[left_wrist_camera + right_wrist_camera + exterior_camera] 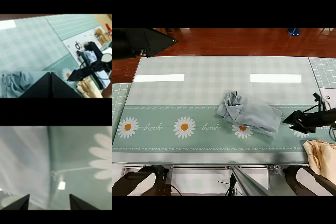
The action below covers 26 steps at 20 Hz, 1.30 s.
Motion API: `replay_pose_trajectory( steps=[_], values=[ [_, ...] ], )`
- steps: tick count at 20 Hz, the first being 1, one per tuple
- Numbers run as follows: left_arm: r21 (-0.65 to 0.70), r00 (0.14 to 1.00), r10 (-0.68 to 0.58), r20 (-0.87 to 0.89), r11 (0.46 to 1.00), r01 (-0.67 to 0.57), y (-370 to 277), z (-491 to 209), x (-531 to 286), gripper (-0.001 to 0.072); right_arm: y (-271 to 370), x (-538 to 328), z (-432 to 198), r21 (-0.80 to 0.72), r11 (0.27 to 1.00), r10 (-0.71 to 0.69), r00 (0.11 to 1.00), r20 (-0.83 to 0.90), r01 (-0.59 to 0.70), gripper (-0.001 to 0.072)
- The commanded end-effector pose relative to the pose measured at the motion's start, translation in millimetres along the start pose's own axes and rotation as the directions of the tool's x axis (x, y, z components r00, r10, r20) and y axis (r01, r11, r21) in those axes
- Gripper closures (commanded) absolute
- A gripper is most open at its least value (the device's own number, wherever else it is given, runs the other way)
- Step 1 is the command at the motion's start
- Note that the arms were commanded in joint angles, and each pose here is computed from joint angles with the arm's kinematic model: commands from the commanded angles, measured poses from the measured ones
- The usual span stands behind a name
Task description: Fold the shirts.
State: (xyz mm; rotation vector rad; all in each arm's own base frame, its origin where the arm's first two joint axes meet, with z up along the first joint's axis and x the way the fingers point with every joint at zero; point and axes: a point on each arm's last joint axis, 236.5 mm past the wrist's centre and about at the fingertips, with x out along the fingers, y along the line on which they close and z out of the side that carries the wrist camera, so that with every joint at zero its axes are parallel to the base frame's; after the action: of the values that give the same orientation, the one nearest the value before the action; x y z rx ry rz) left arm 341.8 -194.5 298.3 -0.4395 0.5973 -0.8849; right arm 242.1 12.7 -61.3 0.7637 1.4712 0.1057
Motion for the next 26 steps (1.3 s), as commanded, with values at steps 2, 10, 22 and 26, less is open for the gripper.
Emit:
replay_pose_trajectory(
  steps=[2, 10, 22, 26],
  values=[
    [-0.011, 1.0, 0.012, -0.007, 1.0, -0.012, 2.5, -1.7, -0.2, 0.0685, 30.9, 41.7, 4.1, 0.091, 0.975, 0.19, 0.973, 0.133, -0.203, 0.0145],
    [-0.029, 1.0, 0.003, -0.01, 1.0, -0.004, -6.5, -3.6, -4.7, 0.0685, 46.1, 92.4, -2.5, 0.066, 0.99, 0.122, 0.989, 0.087, -0.128, 0.0316],
    [-0.016, 1.0, 0.019, -0.014, 1.0, -0.019, 3.4, -3.5, -0.3, 0.0685, 177.7, -149.0, 47.8, -0.492, 0.863, 0.161, 0.858, 0.488, 0.118, 0.0682],
    [-0.014, 0.997, 0.062, -0.042, 0.998, -0.063, 20.6, -8.7, 4.1, 0.0685, 139.8, -234.5, 45.2, -0.352, 0.847, -0.109, 0.78, 0.617, 0.397, 0.0681]
  ],
)
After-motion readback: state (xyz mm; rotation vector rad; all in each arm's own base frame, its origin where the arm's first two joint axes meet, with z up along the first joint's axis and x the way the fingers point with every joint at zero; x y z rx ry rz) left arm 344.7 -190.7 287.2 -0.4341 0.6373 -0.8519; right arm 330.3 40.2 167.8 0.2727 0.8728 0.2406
